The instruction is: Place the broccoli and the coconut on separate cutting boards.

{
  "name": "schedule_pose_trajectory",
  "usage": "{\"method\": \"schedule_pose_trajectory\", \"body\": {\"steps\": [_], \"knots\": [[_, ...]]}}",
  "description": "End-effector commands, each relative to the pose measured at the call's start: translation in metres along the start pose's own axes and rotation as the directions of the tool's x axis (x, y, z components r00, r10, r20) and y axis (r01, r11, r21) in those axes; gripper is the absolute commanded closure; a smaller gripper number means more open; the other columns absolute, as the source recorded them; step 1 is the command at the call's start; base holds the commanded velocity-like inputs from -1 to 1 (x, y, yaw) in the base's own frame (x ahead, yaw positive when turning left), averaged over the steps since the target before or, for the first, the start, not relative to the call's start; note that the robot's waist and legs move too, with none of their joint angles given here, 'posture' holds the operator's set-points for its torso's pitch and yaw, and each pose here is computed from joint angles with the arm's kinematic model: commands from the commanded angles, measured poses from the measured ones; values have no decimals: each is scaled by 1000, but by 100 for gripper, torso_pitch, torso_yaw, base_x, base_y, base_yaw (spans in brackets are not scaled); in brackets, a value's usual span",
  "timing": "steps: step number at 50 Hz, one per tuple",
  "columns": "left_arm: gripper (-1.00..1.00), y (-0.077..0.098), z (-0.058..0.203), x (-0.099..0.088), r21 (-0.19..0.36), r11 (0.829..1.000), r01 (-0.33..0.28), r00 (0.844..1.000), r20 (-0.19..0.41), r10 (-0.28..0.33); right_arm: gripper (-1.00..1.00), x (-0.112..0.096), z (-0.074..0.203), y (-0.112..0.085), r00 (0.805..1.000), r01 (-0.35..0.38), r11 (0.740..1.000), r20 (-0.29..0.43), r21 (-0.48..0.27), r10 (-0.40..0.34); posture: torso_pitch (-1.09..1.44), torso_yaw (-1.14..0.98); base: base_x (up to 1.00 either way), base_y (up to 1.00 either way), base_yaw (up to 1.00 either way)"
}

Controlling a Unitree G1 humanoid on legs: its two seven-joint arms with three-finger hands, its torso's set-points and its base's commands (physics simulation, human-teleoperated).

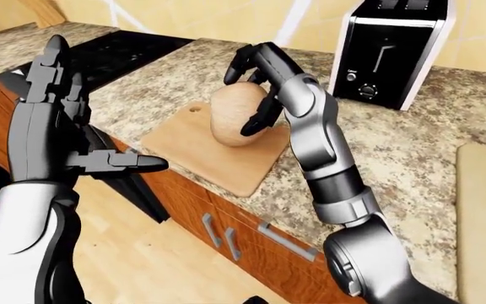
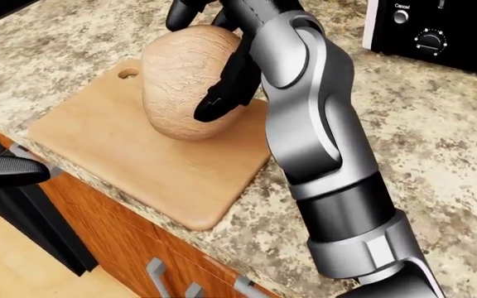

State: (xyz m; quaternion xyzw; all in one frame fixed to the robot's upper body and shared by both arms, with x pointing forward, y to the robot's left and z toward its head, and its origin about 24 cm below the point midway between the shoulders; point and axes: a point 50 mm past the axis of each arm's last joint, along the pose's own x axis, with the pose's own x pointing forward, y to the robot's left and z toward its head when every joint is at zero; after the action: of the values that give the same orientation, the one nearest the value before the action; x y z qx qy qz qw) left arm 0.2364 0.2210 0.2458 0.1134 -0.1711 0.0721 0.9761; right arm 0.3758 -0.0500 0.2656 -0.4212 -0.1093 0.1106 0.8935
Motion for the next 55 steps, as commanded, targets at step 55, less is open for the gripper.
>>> {"method": "schedule_pose_trajectory", "body": {"steps": [55], "knots": [[-100, 4, 11, -3, 18, 1000, -24, 997, 71, 23, -36, -12, 20, -6, 995, 13, 998, 97, 55, -19, 0, 82, 0, 0, 0]]}}
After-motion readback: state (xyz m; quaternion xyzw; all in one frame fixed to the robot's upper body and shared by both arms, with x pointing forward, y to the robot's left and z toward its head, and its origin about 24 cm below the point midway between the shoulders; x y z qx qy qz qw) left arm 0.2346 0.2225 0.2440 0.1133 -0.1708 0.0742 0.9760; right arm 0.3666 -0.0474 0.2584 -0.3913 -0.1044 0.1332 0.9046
